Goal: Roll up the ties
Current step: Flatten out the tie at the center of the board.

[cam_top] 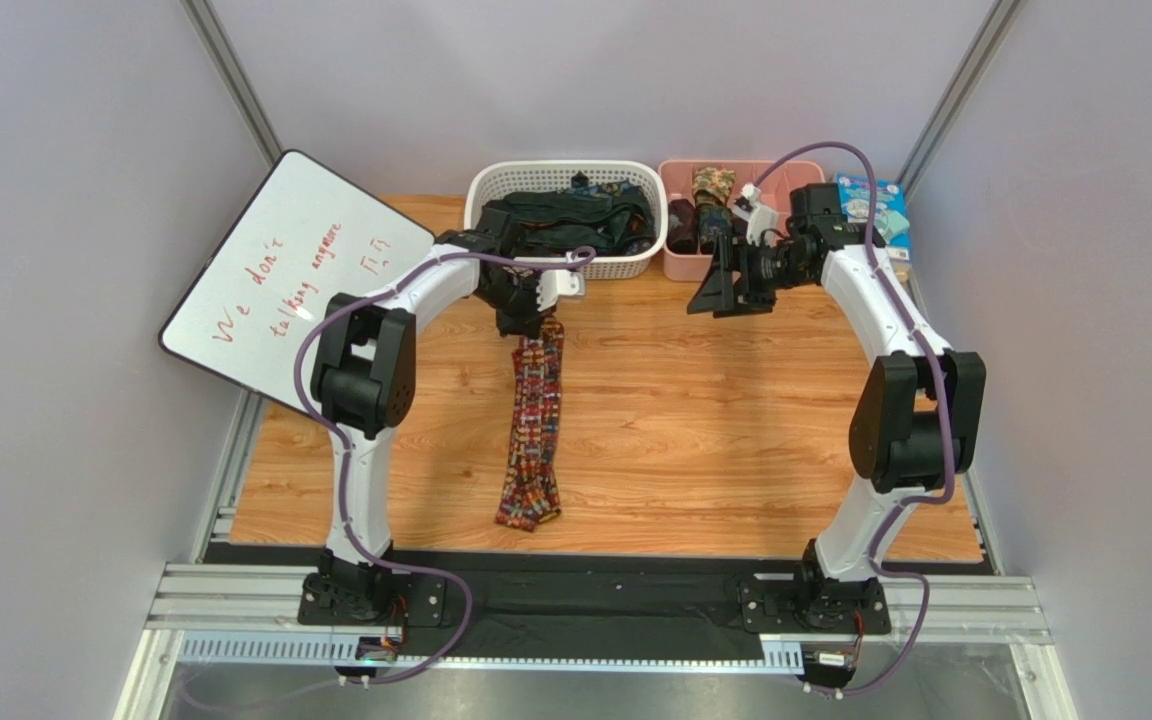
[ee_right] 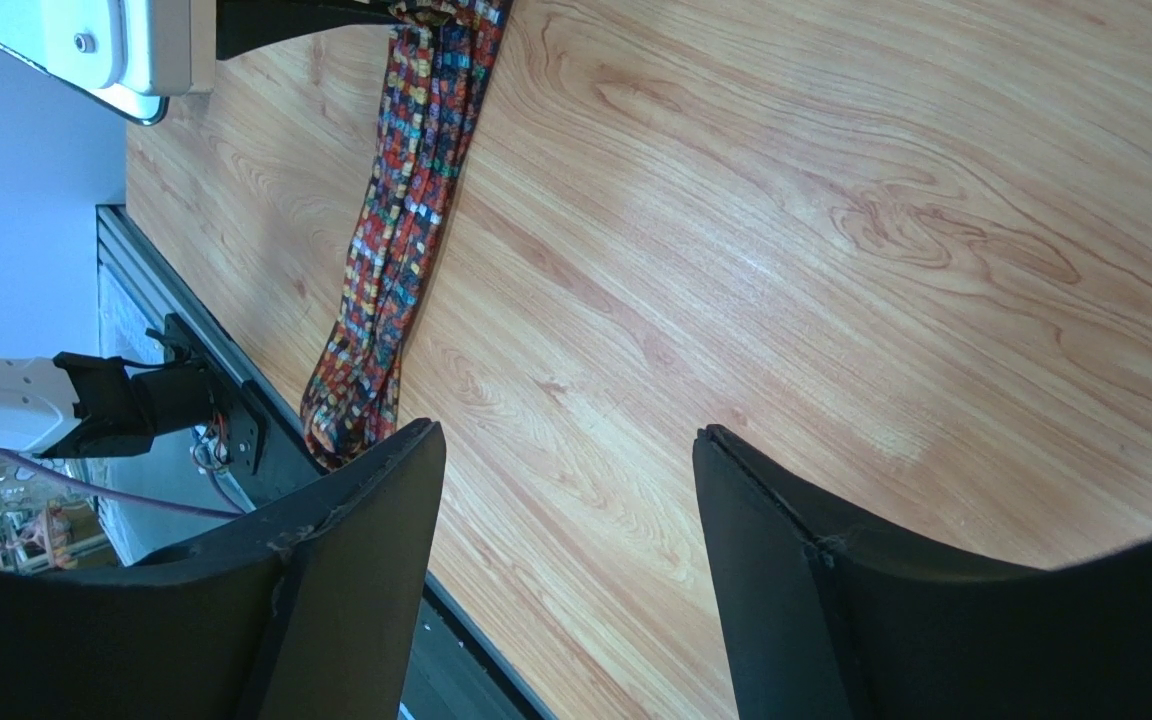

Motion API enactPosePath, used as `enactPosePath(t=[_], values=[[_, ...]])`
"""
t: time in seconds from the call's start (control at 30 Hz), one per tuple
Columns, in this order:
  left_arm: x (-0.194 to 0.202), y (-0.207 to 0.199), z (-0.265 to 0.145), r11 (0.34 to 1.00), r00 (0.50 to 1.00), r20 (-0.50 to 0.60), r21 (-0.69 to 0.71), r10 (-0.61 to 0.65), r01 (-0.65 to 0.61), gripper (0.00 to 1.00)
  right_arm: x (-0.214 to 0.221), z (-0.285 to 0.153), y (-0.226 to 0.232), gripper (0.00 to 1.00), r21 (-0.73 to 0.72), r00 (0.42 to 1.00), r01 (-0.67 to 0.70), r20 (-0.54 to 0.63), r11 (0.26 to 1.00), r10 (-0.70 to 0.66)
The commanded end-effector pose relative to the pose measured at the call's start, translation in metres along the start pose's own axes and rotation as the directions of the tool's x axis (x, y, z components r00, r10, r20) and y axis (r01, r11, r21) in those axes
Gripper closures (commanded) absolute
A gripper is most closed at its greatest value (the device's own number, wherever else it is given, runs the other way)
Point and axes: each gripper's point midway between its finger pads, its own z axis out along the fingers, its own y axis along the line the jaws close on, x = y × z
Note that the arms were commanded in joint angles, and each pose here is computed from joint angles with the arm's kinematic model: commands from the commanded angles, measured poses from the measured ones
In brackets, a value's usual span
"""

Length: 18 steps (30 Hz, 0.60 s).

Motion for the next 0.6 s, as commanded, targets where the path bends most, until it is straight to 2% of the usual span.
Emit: enactPosePath(t=[0.0,0.13,0.27,0.37,0.43,0.47,0.53,0.57], values=[[-0.070,0.006,-0.064,0.993,0.992,0.119,-0.112,0.034,-0.021,1.00,-0.007,-0.028,0.017,0.33,-0.004,0.995,0.065,0.070,0.998,-0.065],[-0.115,-0.001,-0.131,0.969,0.988,0.151,-0.246,0.012,0.026,1.00,-0.009,-0.042,0.021,0.32,0.033,0.984,0.132,0.113,0.991,-0.135],[-0.162,-0.022,-0.221,0.907,0.980,0.197,-0.419,0.035,0.052,1.00,-0.013,-0.059,0.031,0.27,0.079,0.956,0.225,0.173,0.971,-0.236],[-0.197,-0.041,-0.284,0.836,0.963,0.249,-0.547,0.105,0.050,1.00,-0.023,-0.076,0.046,0.23,0.113,0.911,0.310,0.248,0.944,-0.329],[-0.226,-0.064,-0.323,0.781,0.939,0.274,-0.624,0.209,0.009,1.00,-0.023,-0.083,0.053,0.18,0.126,0.886,0.339,0.289,0.932,-0.362],[-0.232,-0.066,-0.340,0.737,0.935,0.266,-0.676,0.236,0.007,1.00,-0.032,-0.096,0.068,0.17,0.141,0.835,0.399,0.354,0.906,-0.422],[-0.259,-0.088,-0.375,0.665,0.901,0.270,-0.746,0.340,-0.028,1.00,-0.029,-0.102,0.079,0.10,0.144,0.792,0.436,0.406,0.888,-0.455],[-0.265,-0.087,-0.394,0.603,0.899,0.258,-0.798,0.353,-0.007,1.00,-0.039,-0.110,0.092,0.07,0.156,0.737,0.478,0.465,0.864,-0.491]])
